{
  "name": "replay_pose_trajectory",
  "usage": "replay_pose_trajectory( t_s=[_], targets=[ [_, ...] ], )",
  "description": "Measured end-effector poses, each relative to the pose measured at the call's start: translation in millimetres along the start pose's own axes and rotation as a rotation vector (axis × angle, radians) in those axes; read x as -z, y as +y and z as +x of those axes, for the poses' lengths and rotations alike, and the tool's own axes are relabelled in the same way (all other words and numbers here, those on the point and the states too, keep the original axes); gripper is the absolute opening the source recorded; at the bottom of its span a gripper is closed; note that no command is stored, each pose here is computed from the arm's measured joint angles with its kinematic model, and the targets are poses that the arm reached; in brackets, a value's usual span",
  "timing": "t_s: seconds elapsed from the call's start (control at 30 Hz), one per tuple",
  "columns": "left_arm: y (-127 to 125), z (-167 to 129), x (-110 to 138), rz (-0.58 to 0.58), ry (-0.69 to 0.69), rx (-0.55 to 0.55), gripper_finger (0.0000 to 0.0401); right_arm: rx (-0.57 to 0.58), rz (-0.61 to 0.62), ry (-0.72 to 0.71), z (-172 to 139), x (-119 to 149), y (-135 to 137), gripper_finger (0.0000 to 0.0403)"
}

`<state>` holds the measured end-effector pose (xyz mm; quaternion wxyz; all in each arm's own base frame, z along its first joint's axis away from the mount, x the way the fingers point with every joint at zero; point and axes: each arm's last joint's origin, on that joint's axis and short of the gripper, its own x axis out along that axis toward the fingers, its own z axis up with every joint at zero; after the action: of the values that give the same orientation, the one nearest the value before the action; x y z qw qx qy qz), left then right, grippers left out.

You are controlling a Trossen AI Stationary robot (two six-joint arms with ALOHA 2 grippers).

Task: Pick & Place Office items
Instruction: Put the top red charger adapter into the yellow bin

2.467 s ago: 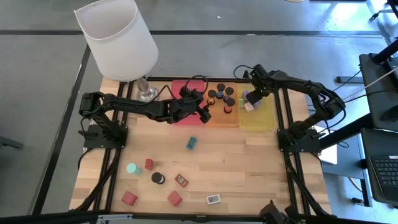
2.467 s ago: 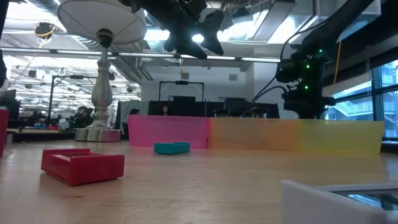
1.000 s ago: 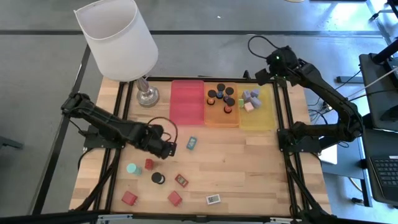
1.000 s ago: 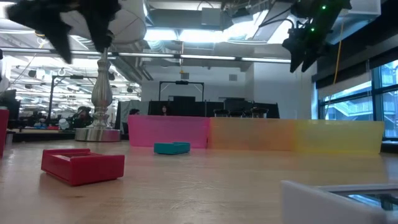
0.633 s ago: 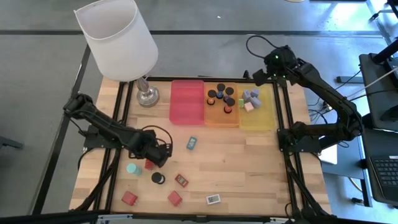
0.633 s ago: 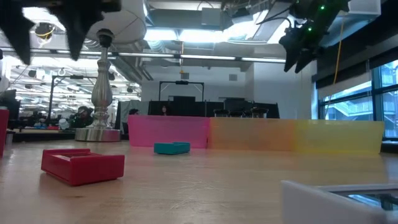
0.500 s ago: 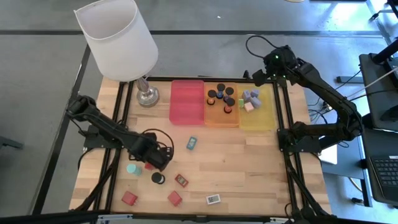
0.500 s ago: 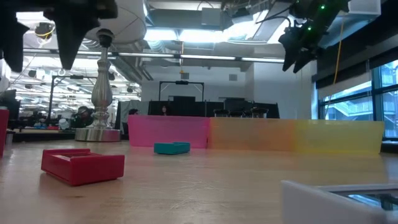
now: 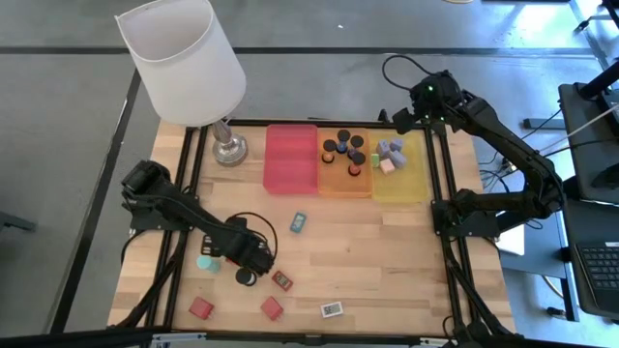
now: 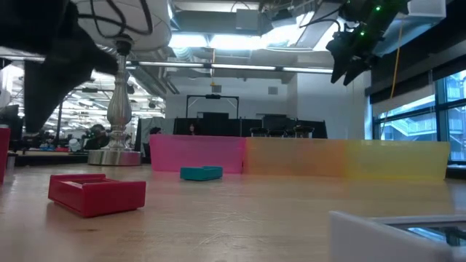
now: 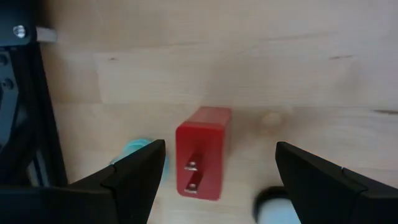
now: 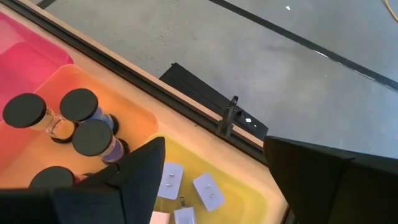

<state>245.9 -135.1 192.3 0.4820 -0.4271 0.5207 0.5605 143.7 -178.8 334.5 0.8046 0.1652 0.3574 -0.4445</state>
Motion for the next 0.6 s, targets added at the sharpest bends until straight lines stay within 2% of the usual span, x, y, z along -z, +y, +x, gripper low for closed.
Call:
replay_pose_trajectory(
  t_s=[0.23, 0.37, 0.47, 0.6],
  targets=[
    [-11, 23, 7, 0.043, 0.0, -0.096, 0.0303, 0.0, 0.001, 0.0, 0, 0, 0, 0.0274],
    [-17, 29, 11, 0.047, 0.045, -0.09, 0.029, 0.0, 0.001, 0.0, 0, 0, 0, 0.0274],
    [-21, 29, 13, 0.065, 0.076, -0.052, 0.0256, 0.0, 0.002, 0.0, 0, 0, 0, 0.0274],
    [-20, 23, 11, 0.066, 0.086, -0.019, 0.018, 0.0, 0.019, 0.001, 0, 0, 0, 0.0274]
  ],
)
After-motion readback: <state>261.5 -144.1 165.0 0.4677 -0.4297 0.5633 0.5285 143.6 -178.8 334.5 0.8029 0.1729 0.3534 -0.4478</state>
